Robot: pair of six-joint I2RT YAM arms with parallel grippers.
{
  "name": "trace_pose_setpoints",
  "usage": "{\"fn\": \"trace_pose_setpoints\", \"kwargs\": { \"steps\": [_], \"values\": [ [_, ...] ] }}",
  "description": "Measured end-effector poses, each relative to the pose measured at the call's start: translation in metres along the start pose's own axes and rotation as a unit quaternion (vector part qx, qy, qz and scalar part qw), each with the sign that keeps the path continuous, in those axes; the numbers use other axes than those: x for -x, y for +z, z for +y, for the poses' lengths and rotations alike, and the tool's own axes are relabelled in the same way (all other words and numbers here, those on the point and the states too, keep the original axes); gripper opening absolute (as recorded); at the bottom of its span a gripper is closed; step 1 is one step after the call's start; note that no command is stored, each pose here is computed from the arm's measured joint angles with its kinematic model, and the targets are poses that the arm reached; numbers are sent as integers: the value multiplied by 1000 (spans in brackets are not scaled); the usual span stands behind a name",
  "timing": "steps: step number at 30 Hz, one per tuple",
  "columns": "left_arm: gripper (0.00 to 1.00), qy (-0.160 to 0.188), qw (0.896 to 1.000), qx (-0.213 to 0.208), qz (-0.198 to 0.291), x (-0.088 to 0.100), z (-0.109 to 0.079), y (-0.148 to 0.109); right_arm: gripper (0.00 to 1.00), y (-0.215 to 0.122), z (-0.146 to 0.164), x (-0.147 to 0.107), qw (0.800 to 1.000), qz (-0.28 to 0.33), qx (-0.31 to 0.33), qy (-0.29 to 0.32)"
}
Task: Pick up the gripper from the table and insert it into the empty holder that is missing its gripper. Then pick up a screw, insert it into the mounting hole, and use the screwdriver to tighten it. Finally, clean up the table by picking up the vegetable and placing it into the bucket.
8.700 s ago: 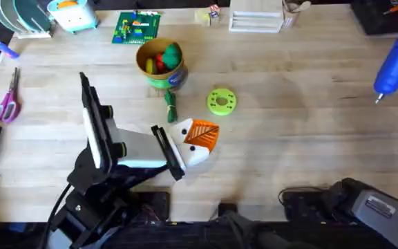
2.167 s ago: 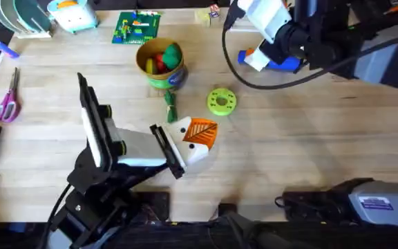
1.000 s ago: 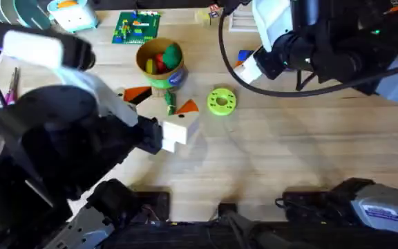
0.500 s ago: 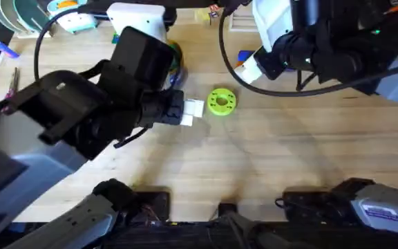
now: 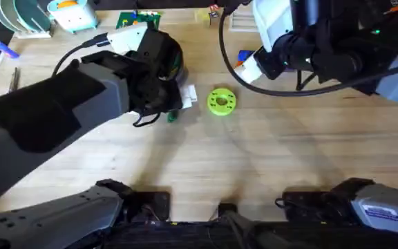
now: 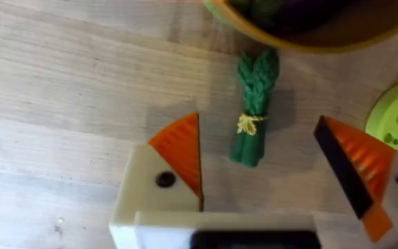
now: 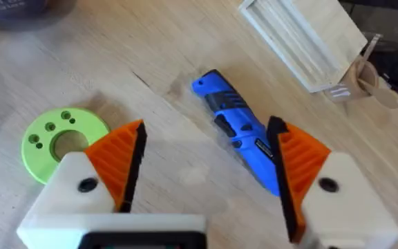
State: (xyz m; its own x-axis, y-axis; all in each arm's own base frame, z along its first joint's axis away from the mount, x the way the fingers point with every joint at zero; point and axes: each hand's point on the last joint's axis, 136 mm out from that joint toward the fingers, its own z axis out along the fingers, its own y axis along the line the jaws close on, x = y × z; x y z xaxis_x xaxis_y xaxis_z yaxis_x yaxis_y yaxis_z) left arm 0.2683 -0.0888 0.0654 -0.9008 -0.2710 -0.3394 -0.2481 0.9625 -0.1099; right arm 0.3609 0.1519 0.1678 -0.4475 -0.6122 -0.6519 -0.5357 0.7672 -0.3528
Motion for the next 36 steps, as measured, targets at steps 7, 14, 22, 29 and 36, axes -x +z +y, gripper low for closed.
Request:
{"fn": "trace_pose_setpoints", "kwargs": {
  "steps": [7,14,22,29,36],
  "values": [
    [991,2,1000,18,23,-5,0,25,991,0,0,0,1000,-1,0,0],
    [663,4,999,25,33,-8,1,31,991,0,0,0,1000,-1,0,0],
    [19,7,999,27,43,-11,2,29,991,0,0,0,1000,-1,0,0],
    [19,10,995,41,85,-2,-3,-22,991,0,0,0,1000,-1,0,0],
    [18,28,997,-56,-54,91,-56,-123,991,0,0,0,1000,-1,0,0]
  ]
}}
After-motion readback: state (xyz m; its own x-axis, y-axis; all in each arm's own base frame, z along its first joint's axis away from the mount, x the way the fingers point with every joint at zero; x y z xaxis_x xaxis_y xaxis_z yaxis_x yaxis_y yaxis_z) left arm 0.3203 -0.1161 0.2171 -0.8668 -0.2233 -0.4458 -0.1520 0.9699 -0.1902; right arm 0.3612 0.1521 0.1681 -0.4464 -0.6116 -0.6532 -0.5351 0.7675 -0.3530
